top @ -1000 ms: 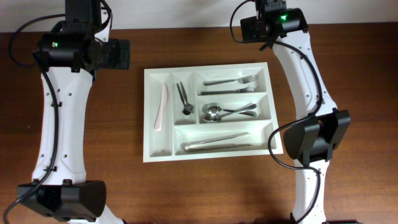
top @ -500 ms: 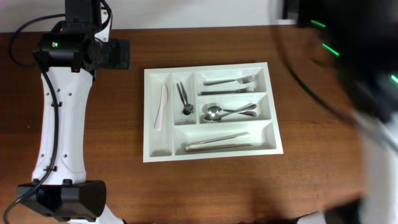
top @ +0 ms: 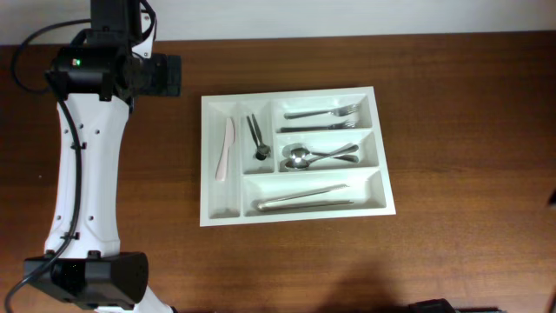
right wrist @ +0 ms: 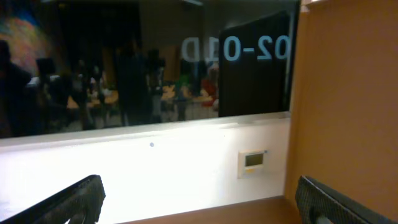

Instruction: Pack container

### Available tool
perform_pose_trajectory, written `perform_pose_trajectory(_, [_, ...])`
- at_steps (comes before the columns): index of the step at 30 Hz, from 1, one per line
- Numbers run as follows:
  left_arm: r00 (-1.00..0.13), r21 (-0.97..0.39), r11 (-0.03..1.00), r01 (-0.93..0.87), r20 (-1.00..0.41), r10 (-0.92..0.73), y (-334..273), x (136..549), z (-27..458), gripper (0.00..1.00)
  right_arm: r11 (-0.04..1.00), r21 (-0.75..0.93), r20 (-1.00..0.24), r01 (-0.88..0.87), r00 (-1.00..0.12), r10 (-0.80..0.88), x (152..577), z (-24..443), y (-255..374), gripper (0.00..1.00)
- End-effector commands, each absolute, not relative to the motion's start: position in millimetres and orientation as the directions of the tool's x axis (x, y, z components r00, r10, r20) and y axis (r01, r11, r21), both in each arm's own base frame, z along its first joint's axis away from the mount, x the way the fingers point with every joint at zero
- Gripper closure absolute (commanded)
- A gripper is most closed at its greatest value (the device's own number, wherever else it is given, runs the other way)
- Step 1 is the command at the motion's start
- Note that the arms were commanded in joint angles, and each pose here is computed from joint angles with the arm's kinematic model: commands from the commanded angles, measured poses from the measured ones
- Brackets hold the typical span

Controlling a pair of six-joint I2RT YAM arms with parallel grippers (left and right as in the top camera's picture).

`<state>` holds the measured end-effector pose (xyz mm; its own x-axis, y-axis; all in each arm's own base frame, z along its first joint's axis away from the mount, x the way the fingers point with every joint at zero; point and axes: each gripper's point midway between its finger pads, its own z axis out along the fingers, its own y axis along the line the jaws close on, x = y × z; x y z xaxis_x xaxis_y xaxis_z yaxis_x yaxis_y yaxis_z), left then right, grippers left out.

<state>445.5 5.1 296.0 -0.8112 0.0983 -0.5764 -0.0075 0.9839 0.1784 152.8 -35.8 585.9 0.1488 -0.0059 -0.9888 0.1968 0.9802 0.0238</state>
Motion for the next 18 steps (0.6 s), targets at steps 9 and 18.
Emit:
perform_pose_trajectory(9, [-0.804,0.175,0.984,-0.026,-0.589,0.083,7,445,301,0.01,0.943,0.188,-0.979,0.275,0.126,0.158,157,417,-50,0.01])
perform_pose_trajectory(18, [-0.804,0.175,0.984,-0.026,-0.589,0.083,7,445,301,0.01,0.963,0.170,-0.985,0.207,0.024,0.169,200,292,-35,0.01])
